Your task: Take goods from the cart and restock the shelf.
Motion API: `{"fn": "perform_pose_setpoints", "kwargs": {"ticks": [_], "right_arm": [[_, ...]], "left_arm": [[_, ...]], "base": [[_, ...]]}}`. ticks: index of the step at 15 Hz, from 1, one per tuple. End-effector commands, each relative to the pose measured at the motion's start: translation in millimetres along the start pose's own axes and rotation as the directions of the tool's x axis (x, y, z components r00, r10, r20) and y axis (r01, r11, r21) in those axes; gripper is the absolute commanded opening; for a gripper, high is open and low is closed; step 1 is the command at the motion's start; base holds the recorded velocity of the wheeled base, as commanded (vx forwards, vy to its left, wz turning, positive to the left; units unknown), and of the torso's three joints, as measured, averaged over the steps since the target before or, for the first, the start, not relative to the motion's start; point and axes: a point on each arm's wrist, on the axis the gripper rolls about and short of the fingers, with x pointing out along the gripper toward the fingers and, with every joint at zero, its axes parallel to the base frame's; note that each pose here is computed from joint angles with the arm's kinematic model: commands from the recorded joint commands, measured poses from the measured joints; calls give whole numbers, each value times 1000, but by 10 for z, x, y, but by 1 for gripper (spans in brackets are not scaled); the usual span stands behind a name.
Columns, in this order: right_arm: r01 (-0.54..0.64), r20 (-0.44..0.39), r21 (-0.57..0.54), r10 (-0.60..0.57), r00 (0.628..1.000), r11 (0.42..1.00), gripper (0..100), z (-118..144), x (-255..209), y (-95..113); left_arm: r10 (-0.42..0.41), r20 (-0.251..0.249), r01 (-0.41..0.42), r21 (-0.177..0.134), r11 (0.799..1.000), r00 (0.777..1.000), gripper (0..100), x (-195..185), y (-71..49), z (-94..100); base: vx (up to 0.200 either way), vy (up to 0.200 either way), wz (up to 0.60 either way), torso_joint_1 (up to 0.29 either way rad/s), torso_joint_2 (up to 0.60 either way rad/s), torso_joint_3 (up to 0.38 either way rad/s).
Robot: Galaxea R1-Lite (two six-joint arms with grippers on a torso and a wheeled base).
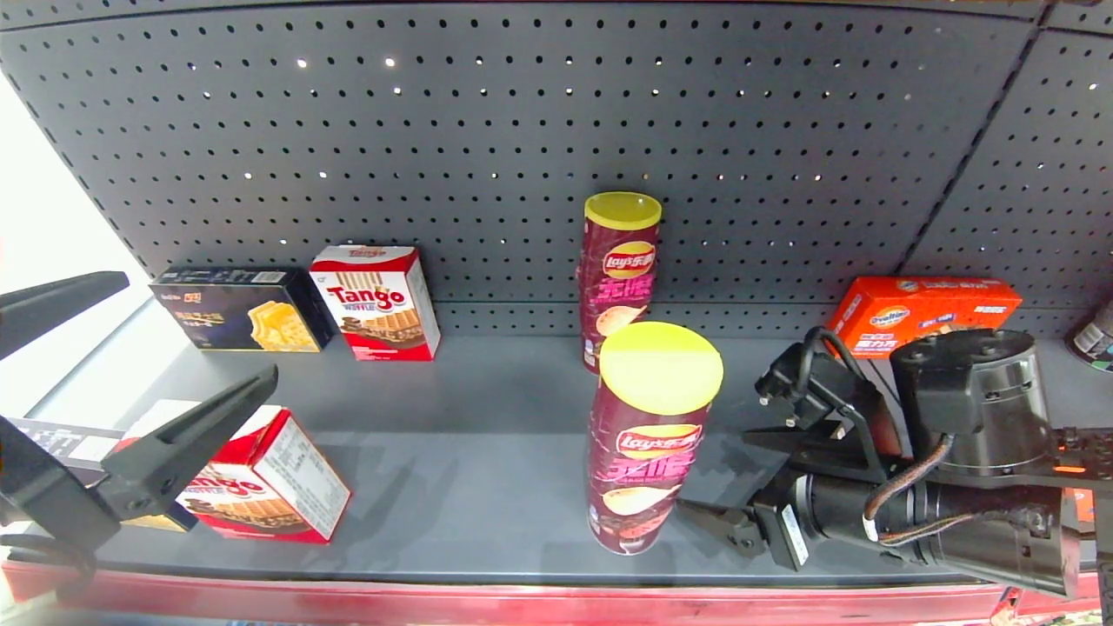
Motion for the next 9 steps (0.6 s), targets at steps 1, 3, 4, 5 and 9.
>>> {"fn": "perform_pose_setpoints", "kwargs": {"ticks": [1, 3, 4, 5, 9], "right_arm": [[3, 0, 1, -3, 1000, 1000, 100, -12, -11, -5], [23, 27, 10, -24, 999, 1000, 100, 2, -71, -54], [45, 39, 22, -46, 998, 999, 100, 3, -129, -111], [69, 58, 35, -71, 996, 997, 100, 14, -204, -169], [272, 227, 137, -298, 927, 952, 100, 62, -943, -532]], "left_arm": [[-1, -4, 1, 1, 1000, 1000, 100, -7, -5, -17], [-2, -7, 2, 1, 1000, 1000, 100, -11, -8, -28], [-2, -7, 2, -6, 1000, 1000, 100, -11, -8, -28], [-2, -9, 2, -12, 1000, 1000, 100, -11, -9, -32], [18, 28, -18, -15, 1000, 999, 100, -106, 27, 17]], "base": [[0, 0, 0, 0, 0, 0], [0, 0, 0, 0, 0, 0], [0, 0, 0, 0, 0, 0], [0, 0, 0, 0, 0, 0], [0, 0, 0, 0, 0, 0]]}}
